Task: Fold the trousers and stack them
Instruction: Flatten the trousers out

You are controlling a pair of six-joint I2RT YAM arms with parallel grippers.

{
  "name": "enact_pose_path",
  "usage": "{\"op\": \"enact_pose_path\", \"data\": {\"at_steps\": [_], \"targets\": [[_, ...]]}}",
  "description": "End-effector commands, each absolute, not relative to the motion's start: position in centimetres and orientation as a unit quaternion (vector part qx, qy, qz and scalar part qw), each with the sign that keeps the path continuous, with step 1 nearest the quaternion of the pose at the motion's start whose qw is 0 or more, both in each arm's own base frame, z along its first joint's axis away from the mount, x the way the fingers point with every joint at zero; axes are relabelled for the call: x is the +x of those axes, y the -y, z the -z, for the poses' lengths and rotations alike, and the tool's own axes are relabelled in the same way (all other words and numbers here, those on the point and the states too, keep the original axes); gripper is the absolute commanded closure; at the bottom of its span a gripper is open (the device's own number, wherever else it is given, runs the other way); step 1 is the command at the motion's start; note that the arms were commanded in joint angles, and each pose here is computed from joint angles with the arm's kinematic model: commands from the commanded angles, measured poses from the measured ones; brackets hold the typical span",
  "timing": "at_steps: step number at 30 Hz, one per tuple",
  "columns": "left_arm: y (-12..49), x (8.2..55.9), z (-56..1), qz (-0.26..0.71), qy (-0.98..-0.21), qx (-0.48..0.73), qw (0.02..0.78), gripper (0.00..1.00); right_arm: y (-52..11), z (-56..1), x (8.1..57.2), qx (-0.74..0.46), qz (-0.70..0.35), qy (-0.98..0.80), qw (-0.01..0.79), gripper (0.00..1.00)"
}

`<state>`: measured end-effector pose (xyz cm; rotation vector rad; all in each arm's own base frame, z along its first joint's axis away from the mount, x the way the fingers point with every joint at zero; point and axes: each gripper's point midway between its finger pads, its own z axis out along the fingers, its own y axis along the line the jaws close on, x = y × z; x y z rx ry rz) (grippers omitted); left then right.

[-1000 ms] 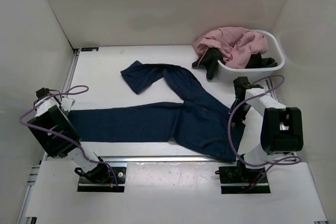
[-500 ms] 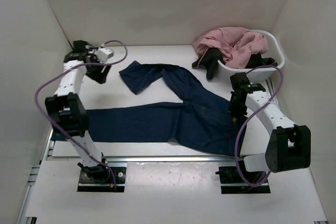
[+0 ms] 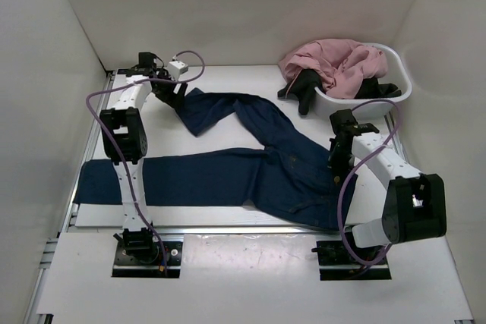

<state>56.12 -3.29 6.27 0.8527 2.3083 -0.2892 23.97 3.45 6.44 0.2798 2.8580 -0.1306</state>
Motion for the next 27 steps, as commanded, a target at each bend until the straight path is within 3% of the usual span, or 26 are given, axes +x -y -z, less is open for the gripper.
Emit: {"op": "enact_pose_path", "data": {"at_steps": [1, 2, 4, 6, 7, 8, 11, 17, 19, 22, 24, 25, 26, 27], "targets": [[5.8, 56.0, -6.1, 0.112, -0.855, 0.382, 0.333, 0.08, -3.9, -5.7, 23.7, 0.08, 0.032, -0.989, 0.118, 1.0], [6.5, 55.2, -5.1, 0.119, -0.857, 0.385, 0.321, 0.08, -3.9, -5.5, 23.6, 0.079, 0.033, -0.99, 0.113, 1.0], [6.5, 55.3, -4.1, 0.121, -0.858, 0.385, 0.317, 0.18, -4.2, -5.7, 24.1, 0.079, 0.025, -0.989, 0.12, 1.0], [7.2, 54.4, -3.2, 0.135, -0.861, 0.384, 0.304, 0.45, -4.0, -5.8, 24.4, 0.084, 0.025, -0.989, 0.12, 1.0], [7.8, 54.1, -2.9, 0.14, -0.863, 0.384, 0.299, 0.77, -4.1, -6.0, 25.0, 0.084, 0.024, -0.988, 0.125, 1.0], [7.5, 53.9, -3.0, 0.132, -0.868, 0.376, 0.296, 0.86, -3.9, -6.1, 25.3, 0.089, 0.025, -0.988, 0.125, 1.0], [6.1, 53.2, -3.8, 0.097, -0.879, 0.37, 0.285, 0.86, -3.4, -7.6, 26.9, 0.097, 0.042, -0.983, 0.147, 1.0], [-3.3, 52.3, -15.1, -0.016, -0.889, 0.283, 0.361, 0.86, -3.7, -12.0, 27.1, 0.128, 0.044, -0.967, 0.216, 1.0], [-5.4, 49.2, -17.8, -0.061, -0.884, 0.288, 0.364, 0.86, -5.6, -11.3, 24.8, 0.109, 0.036, -0.975, 0.191, 1.0], [-7.1, 43.6, -16.4, -0.115, -0.889, 0.318, 0.31, 0.86, -8.3, -8.6, 20.7, 0.092, 0.032, -0.984, 0.151, 0.97], [-7.3, 40.9, -14.5, -0.116, -0.895, 0.327, 0.28, 0.86, -9.3, -6.0, 18.1, 0.1, 0.025, -0.988, 0.115, 0.84], [-7.3, 38.4, -11.8, -0.107, -0.907, 0.328, 0.244, 0.86, -9.8, -5.3, 17.2, 0.096, 0.023, -0.99, 0.105, 0.69], [-6.8, 37.3, -11.4, -0.107, -0.906, 0.332, 0.237, 0.86, -9.7, -4.3, 16.5, 0.1, 0.023, -0.99, 0.095, 0.3], [-6.9, 36.3, -10.6, -0.107, -0.91, 0.332, 0.224, 0.86, -9.4, -3.9, 16.1, 0.1, 0.027, -0.991, 0.09, 0.2]]}}
